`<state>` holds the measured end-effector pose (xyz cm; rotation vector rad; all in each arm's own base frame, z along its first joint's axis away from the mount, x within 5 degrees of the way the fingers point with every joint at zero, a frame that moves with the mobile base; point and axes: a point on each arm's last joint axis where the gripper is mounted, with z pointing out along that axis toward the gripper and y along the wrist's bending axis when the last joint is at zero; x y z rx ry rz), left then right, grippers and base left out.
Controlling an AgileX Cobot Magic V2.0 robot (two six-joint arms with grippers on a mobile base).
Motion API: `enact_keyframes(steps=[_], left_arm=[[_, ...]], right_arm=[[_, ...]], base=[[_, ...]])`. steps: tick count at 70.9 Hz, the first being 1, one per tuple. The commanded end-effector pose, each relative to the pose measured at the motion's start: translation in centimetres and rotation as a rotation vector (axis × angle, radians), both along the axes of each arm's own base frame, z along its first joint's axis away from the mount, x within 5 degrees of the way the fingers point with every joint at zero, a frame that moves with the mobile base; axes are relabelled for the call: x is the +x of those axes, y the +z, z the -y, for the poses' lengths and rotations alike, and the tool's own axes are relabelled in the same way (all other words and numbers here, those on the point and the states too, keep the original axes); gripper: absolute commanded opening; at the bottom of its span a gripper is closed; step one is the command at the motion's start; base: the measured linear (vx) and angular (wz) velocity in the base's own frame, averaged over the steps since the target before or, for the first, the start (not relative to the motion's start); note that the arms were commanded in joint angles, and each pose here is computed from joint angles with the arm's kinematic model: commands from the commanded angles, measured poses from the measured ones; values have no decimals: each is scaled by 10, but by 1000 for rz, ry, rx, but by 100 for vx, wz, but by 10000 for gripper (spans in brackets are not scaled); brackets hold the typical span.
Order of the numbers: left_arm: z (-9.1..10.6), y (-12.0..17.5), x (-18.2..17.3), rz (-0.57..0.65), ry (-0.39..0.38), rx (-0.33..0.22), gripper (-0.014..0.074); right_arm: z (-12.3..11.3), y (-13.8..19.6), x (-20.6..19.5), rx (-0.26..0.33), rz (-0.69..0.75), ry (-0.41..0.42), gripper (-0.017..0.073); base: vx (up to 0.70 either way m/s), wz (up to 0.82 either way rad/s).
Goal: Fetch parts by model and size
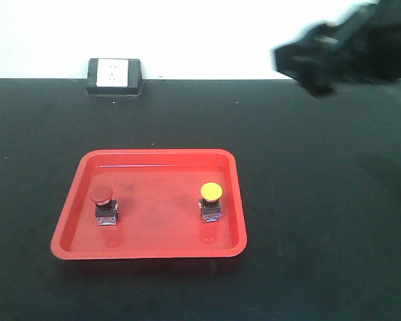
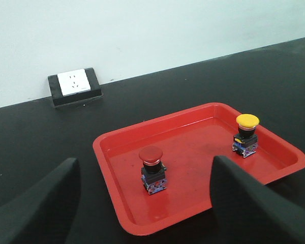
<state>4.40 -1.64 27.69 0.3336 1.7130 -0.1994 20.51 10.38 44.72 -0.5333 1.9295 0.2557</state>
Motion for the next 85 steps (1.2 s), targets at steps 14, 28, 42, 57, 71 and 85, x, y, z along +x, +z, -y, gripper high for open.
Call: enact_keyframes(steps=[14,28,42,57,71,85], left_arm=[[0,13,1,80,3,-34,513],[0,13,1,80,3,-34,513],[0,13,1,80,3,-34,513],[0,13,1,81,3,-34,513],[0,13,1,77,3,-33,505],[0,12,1,68,2,-28,257]], right_arm=[[47,-12,-84,93,243,-38,578],[74,-47,-138,134,319,-39,578],[96,-87,-182,189,433,-40,578],[103,-129,-196,212,516,-41,578],[94,-158,-175,131,430,-40,578],[92,-160,-172,134,438,-36,473]], base=[[0,0],[0,0],[0,0],[0,0],[0,0],[0,0]])
